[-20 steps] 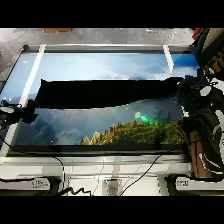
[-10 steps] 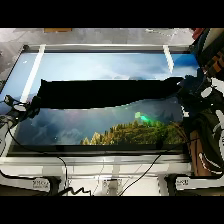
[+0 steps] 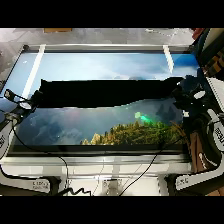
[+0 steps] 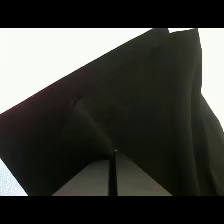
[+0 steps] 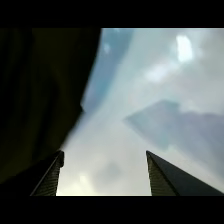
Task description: Fold the clothes and pants, and hang the long-sleeved shirts on hangers.
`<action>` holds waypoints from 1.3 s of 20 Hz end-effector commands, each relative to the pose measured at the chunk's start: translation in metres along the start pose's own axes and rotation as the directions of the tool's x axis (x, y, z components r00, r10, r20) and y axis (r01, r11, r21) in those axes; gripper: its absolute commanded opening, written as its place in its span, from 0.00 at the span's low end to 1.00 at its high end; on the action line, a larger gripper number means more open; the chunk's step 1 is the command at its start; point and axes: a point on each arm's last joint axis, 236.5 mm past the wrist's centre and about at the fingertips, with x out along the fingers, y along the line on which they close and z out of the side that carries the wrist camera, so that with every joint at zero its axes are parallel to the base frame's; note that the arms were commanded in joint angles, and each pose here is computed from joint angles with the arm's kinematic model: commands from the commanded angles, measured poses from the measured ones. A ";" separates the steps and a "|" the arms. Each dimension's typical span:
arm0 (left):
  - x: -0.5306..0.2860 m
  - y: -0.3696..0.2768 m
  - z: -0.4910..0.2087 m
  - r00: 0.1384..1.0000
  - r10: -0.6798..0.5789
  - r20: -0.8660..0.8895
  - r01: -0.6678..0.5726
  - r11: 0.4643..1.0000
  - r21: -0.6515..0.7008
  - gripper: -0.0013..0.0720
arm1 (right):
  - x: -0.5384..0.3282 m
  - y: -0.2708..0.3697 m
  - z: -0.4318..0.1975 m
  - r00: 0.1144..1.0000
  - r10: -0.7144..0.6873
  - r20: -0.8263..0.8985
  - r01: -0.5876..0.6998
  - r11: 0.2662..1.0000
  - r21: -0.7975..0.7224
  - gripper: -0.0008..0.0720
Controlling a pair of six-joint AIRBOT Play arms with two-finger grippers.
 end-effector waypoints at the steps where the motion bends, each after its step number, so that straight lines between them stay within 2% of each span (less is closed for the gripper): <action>1: 0.000 -0.002 0.003 1.000 -0.003 0.012 0.003 1.000 0.003 0.03 | 0.015 0.005 0.028 0.991 0.056 0.123 -0.070 0.992 0.109 0.84; 3: 0.000 -0.002 0.003 1.000 -0.003 0.012 0.003 1.000 0.004 0.03 | 0.018 0.005 0.037 0.986 0.061 0.157 -0.081 0.989 0.126 0.84; 10: 0.000 -0.002 0.003 1.000 -0.003 0.015 0.003 1.000 0.011 0.03 | 0.046 0.037 0.045 0.987 0.103 0.127 -0.108 0.994 0.034 0.81; 11: 0.000 -0.002 0.003 1.000 -0.003 0.015 0.003 1.000 0.011 0.03 | 0.054 0.040 0.043 0.988 0.105 0.115 -0.109 0.994 0.027 0.76; 12: 0.000 -0.002 0.003 1.000 -0.003 0.014 0.003 1.000 0.011 0.03 | 0.053 0.042 0.047 0.986 0.108 0.123 -0.111 0.994 0.018 0.67; 15: 0.000 -0.002 0.003 1.000 -0.003 0.014 0.003 1.000 0.011 0.03 | 0.049 0.045 0.056 0.984 0.107 0.142 -0.105 0.994 -0.020 0.32; 16: 0.000 -0.002 0.003 1.000 -0.003 0.014 0.003 1.000 0.011 0.03 | 0.048 0.045 0.057 0.984 0.104 0.144 -0.101 0.994 -0.029 0.15; 17: 0.000 -0.002 0.003 1.000 -0.003 0.014 0.003 1.000 0.010 0.03 | 0.049 0.043 0.056 0.986 0.093 0.139 -0.087 0.995 -0.049 0.04; 22: -0.017 -0.019 0.022 0.998 -0.042 0.048 0.041 0.999 0.026 0.03 | 0.026 0.043 0.054 0.992 0.040 0.116 -0.017 0.981 -0.194 0.03; 26: -0.053 -0.047 0.064 0.990 -0.106 0.090 0.099 0.992 0.072 0.03 | -0.037 0.066 0.075 0.980 0.041 0.195 0.025 0.944 -0.328 0.03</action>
